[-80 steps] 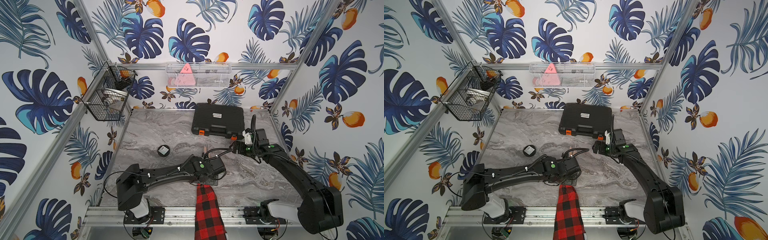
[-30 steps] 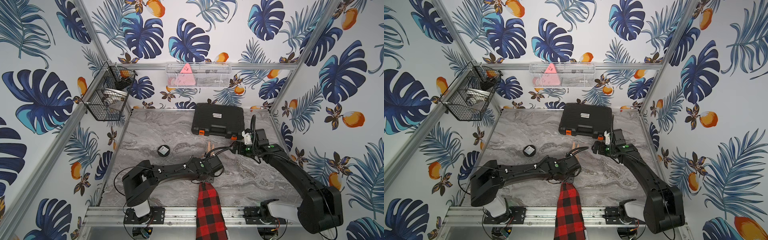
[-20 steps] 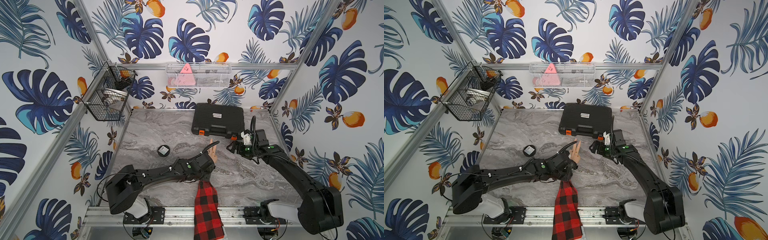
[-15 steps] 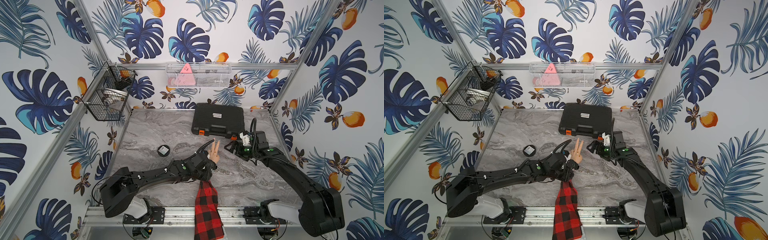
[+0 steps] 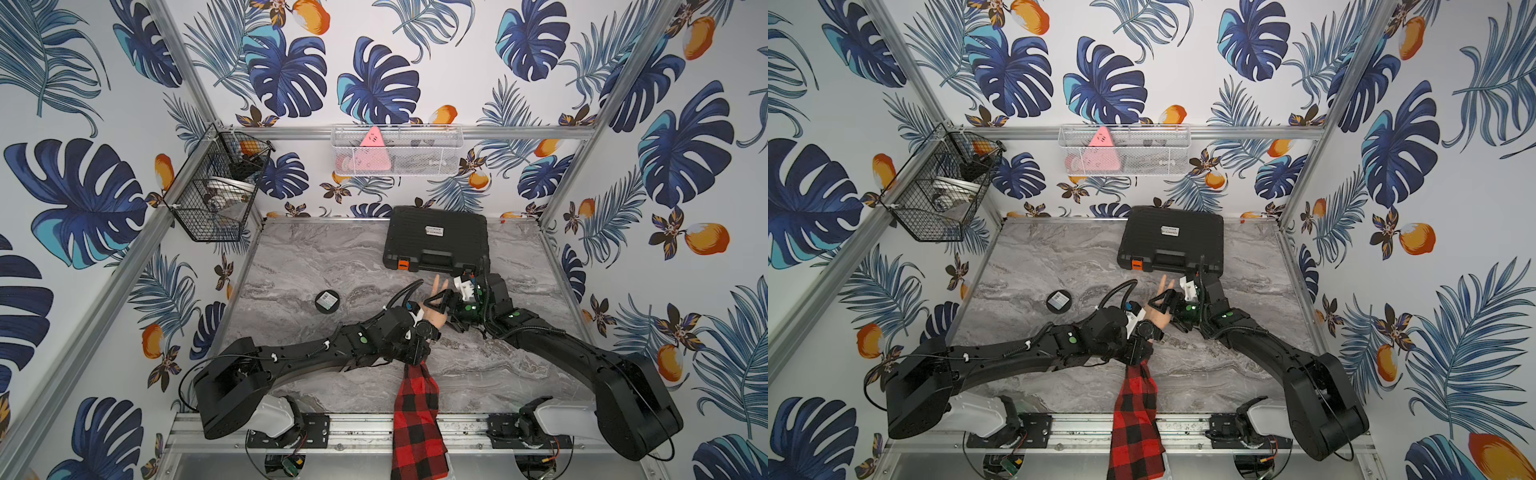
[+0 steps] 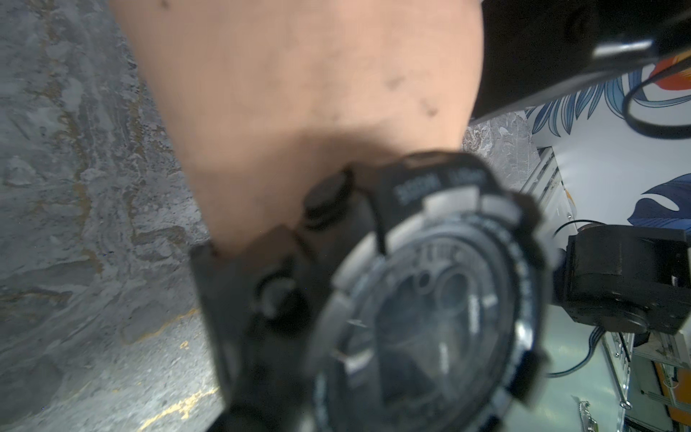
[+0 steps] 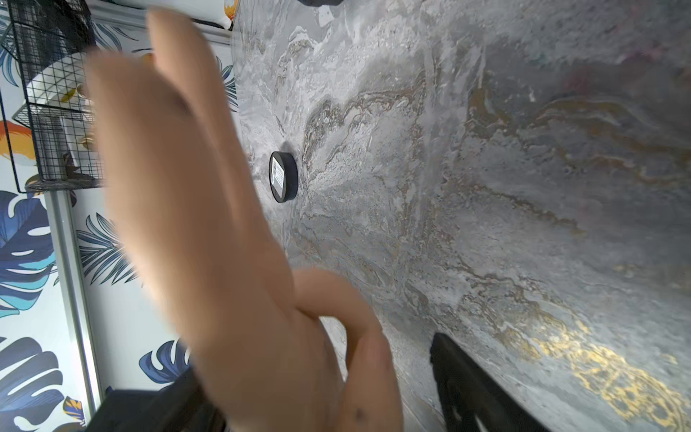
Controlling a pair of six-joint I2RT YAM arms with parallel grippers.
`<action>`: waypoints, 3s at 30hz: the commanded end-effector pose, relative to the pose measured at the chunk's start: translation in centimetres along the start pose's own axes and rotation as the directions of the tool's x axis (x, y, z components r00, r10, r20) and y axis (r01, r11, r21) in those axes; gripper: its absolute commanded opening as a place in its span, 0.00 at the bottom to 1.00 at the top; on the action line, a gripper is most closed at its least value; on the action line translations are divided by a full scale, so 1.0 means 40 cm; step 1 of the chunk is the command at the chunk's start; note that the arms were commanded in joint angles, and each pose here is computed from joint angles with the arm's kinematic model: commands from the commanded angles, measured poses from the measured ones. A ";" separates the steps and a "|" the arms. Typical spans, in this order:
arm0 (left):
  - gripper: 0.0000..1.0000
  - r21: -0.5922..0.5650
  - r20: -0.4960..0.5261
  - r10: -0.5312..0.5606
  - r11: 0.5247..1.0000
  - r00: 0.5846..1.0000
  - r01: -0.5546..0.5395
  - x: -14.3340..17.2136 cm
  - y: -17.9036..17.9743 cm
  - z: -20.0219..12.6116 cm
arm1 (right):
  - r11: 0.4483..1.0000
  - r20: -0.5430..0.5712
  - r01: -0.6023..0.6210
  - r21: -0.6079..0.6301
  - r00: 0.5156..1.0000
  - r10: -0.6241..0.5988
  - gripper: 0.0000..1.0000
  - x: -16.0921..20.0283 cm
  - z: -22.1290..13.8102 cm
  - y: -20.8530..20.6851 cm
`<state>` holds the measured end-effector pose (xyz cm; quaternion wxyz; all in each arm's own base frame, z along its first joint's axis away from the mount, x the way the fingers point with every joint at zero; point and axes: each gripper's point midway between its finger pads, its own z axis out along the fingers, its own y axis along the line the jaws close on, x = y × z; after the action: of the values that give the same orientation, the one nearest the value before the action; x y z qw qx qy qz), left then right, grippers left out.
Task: Take off the watch
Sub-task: Adjust the hand at the center of the board.
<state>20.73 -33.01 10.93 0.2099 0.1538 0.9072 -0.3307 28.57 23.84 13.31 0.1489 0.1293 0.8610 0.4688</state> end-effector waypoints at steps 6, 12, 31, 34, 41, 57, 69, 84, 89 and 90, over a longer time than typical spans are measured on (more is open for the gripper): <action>0.10 0.043 0.084 0.029 0.999 0.996 -0.033 -0.047 -0.029 -0.013 | 1.000 -0.001 0.001 -0.017 1.000 -0.001 0.56 0.015 0.035 0.035; 0.15 0.021 0.083 0.028 0.999 0.996 -0.030 -0.044 -0.018 -0.013 | 1.000 0.008 0.008 0.026 1.000 -0.009 0.32 0.016 0.035 0.026; 0.68 -0.135 0.119 0.072 0.989 0.990 -0.056 -0.052 0.041 -0.085 | 0.878 0.084 -0.046 0.476 0.996 0.007 0.10 -0.012 -0.017 -0.100; 0.68 -0.171 0.109 0.073 0.984 0.991 -0.054 -0.049 0.056 -0.092 | 0.798 0.101 -0.053 0.600 0.995 -0.010 0.11 -0.017 -0.036 -0.131; 0.67 -0.262 0.111 0.076 0.964 0.991 -0.044 -0.049 0.093 -0.124 | 0.613 0.108 -0.019 0.790 0.988 -0.109 0.13 -0.011 -0.063 -0.174; 0.68 -0.401 0.141 0.041 0.916 0.989 0.020 -0.073 0.227 -0.281 | 0.113 -0.039 0.090 0.989 0.920 -0.389 0.08 -0.010 -0.073 -0.174; 0.68 -0.423 0.127 0.027 0.905 0.992 0.029 -0.045 0.262 -0.307 | -0.042 -0.155 0.152 0.987 0.880 -0.449 0.30 0.005 -0.002 -0.160; 0.69 -0.427 0.112 0.009 0.903 0.994 0.040 -0.044 0.266 -0.295 | 0.394 -0.124 0.256 0.883 0.936 -0.331 0.61 0.104 0.117 -0.052; 0.68 -0.420 0.096 -0.016 0.906 0.995 0.056 -0.043 0.262 -0.283 | 0.495 -0.098 0.248 0.833 0.946 -0.310 0.65 0.105 0.113 -0.023; 0.68 -0.415 0.094 -0.026 0.908 0.995 0.063 -0.043 0.260 -0.278 | 0.514 -0.085 0.237 0.824 0.950 -0.302 0.65 0.097 0.105 -0.023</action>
<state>23.59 -18.04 13.94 0.2799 0.0749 0.9474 -0.1359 25.90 27.13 9.42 0.1685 0.0536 0.9819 -0.0682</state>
